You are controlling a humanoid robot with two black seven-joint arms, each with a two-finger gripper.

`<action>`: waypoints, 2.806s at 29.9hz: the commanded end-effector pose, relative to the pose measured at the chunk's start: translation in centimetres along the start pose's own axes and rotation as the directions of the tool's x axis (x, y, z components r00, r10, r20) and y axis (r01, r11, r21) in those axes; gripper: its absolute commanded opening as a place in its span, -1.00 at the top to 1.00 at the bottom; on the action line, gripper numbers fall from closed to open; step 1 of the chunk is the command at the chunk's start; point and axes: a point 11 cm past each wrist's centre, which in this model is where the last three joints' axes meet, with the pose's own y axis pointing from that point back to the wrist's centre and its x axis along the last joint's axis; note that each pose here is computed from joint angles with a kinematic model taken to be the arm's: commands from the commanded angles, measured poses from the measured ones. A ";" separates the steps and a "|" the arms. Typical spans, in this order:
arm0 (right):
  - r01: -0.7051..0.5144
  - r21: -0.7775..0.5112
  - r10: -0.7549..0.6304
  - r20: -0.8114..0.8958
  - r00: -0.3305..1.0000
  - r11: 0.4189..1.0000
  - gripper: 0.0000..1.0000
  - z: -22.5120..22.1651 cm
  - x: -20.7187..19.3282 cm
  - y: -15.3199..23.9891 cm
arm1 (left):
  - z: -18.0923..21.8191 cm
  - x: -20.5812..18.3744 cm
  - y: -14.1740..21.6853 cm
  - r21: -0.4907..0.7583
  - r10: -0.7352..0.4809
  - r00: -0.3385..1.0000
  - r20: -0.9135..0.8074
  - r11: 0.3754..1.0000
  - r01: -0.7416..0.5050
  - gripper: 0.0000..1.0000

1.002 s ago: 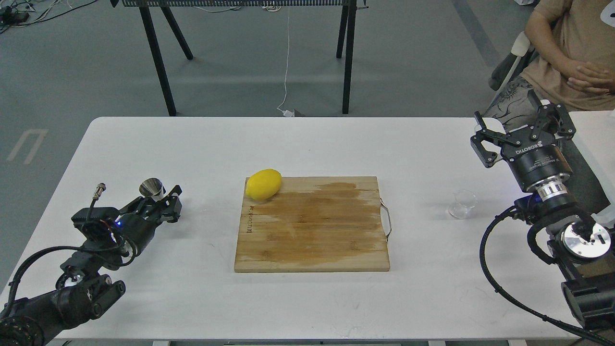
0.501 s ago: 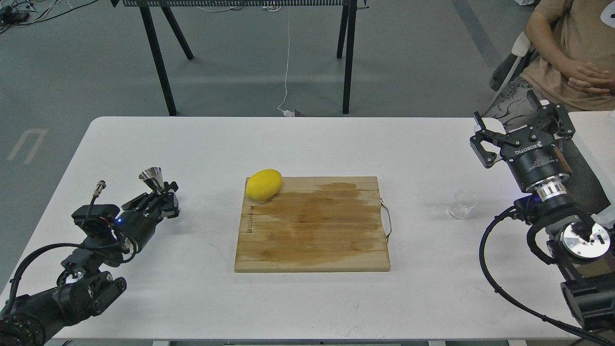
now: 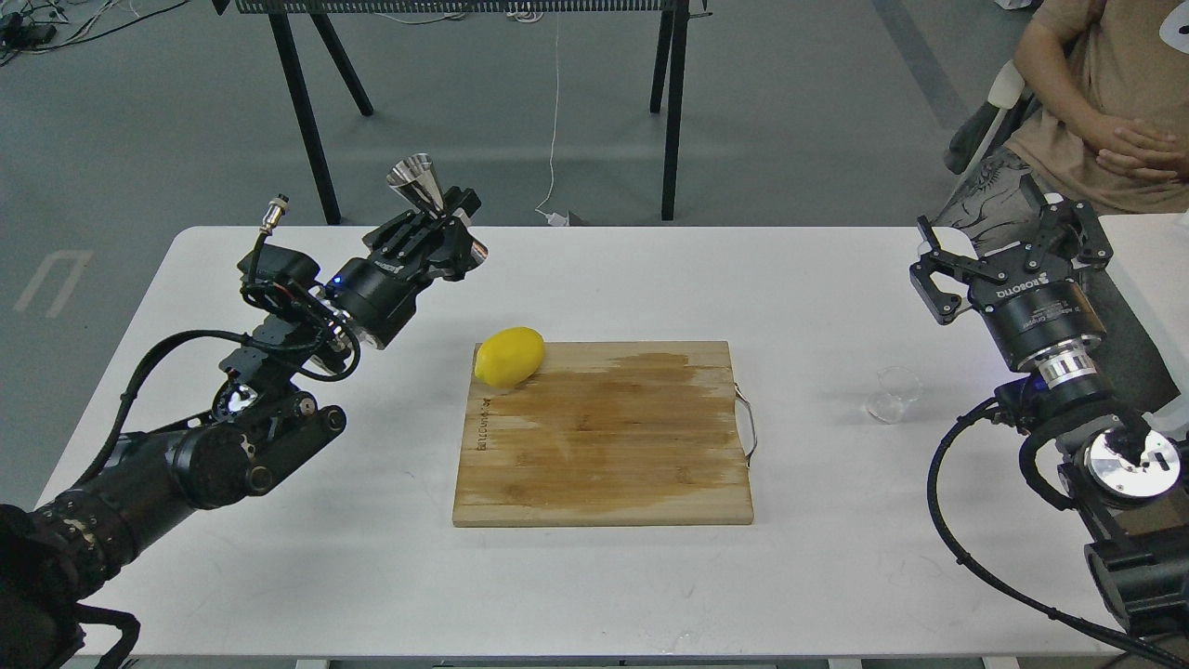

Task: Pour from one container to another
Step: 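Carry the jigger with the left gripper over the wooden board, then lower the jigger upright onto the board beside the lemon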

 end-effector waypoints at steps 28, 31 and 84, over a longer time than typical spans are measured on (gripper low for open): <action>0.007 -0.014 -0.007 -0.012 1.000 1.000 -0.98 0.1 -0.3 -1.1 | 6.1 -13.4 1.1 -0.140 -0.364 0.920 0.149 0.913 0.384 0.92; 0.011 -0.013 -0.011 -0.015 1.000 1.000 -0.98 0.0 -0.5 -1.3 | 6.4 -14.0 1.5 -0.153 -0.380 0.912 0.153 0.903 0.402 0.92; 0.020 -0.017 -0.020 -0.013 1.000 1.000 -0.98 0.2 -0.8 -1.3 | 7.1 -16.4 3.8 -0.174 -0.443 0.882 0.160 0.867 0.467 -0.15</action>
